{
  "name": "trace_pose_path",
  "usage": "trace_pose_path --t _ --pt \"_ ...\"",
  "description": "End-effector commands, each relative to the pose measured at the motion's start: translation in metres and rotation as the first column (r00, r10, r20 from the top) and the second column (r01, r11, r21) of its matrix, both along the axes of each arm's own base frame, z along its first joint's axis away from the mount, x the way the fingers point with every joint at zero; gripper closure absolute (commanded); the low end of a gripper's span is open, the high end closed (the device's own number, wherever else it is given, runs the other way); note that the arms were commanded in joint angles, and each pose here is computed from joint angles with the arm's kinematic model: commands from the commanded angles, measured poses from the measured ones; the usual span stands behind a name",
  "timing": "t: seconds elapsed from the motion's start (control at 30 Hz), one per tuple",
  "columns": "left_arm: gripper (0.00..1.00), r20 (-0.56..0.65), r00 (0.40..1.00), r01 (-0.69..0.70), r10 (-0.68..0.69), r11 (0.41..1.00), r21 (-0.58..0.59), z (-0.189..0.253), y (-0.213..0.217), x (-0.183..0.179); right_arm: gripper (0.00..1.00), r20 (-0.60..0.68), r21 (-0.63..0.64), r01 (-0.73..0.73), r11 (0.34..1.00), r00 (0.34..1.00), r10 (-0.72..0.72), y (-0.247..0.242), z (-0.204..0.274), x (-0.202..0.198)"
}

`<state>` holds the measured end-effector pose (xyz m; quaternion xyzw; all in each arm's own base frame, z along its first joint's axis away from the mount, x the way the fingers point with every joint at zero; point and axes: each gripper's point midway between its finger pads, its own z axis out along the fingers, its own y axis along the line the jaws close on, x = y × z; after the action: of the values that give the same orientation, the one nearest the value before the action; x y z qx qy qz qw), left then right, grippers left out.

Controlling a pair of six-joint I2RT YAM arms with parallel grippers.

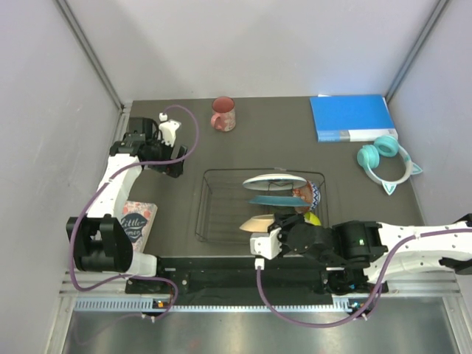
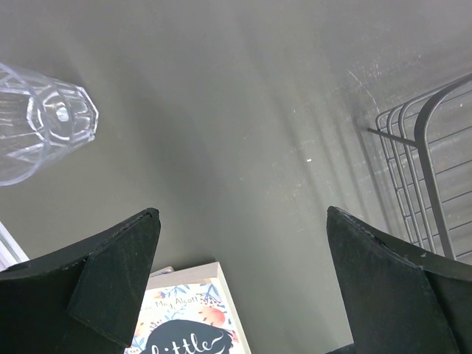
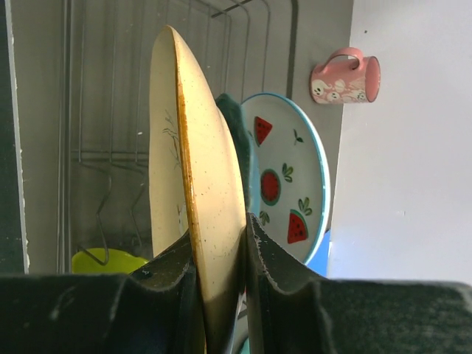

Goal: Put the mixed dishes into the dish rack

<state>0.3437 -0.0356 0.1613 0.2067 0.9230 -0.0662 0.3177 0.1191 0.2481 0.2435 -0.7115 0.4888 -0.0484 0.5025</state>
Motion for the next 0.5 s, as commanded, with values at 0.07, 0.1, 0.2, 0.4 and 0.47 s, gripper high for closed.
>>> trace_pose_path --t 0.07,0.1,0.2,0.4,0.47 --pt "0.01 0.063 0.998 -0.001 0.002 1.000 -0.019 0.010 -0.001 0.003 1.00 0.053 0.105 -0.011 0.994 0.999 0.005 0.018 0.019 0.004" --pt "0.01 0.064 0.998 0.000 0.001 1.000 -0.021 0.010 -0.002 0.004 1.00 0.069 0.094 -0.016 0.995 0.998 0.010 0.017 0.019 0.006" --pt "0.01 0.064 0.998 0.001 0.000 1.000 -0.017 0.007 -0.001 0.002 1.00 0.088 0.069 -0.014 0.998 0.996 0.008 0.015 0.016 0.011" --pt "0.01 0.065 0.998 0.003 -0.001 1.000 -0.029 0.005 -0.002 0.001 1.00 0.105 0.043 -0.032 0.999 0.994 0.027 0.014 0.013 0.015" --pt "0.01 0.060 0.998 0.004 -0.002 1.000 -0.030 0.003 -0.002 0.001 1.00 0.112 0.033 -0.032 0.999 0.993 0.028 0.014 0.012 0.017"
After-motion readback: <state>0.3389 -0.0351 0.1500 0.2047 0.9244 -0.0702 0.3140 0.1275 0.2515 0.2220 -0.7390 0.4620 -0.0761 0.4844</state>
